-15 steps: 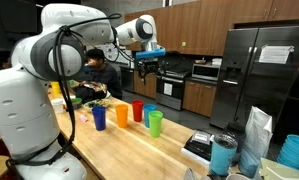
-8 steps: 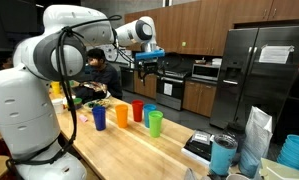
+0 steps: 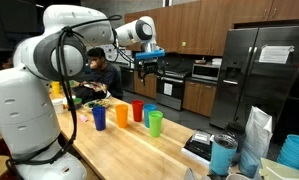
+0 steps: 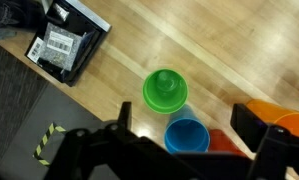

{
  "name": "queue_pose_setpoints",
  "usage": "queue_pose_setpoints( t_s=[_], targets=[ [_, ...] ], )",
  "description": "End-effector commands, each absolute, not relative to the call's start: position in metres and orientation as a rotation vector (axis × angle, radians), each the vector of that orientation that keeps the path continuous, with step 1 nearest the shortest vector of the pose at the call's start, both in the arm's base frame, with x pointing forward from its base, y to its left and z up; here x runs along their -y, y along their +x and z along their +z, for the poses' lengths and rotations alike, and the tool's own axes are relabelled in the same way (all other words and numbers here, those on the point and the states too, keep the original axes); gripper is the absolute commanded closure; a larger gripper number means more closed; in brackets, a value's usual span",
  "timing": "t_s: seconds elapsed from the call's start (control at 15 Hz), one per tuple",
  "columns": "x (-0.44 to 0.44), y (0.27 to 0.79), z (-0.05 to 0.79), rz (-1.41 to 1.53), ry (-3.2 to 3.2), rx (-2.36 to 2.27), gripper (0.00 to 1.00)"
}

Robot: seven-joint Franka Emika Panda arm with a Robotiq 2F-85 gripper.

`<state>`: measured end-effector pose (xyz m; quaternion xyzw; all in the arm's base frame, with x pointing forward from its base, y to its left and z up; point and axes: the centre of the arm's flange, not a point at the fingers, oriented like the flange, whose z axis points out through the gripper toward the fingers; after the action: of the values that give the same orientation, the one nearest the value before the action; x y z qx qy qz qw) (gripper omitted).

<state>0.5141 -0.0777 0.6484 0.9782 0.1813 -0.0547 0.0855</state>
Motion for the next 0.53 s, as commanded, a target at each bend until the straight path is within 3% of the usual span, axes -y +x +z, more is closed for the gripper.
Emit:
queue_pose_setpoints(
  t_s=[0.0, 0.47],
  targets=[
    [0.077, 0.518, 0.644, -0.174, 2.916, -0.549, 0.00],
    [0.035, 0.543, 0.591, -0.082, 3.019, -0.639, 0.00]
  ],
)
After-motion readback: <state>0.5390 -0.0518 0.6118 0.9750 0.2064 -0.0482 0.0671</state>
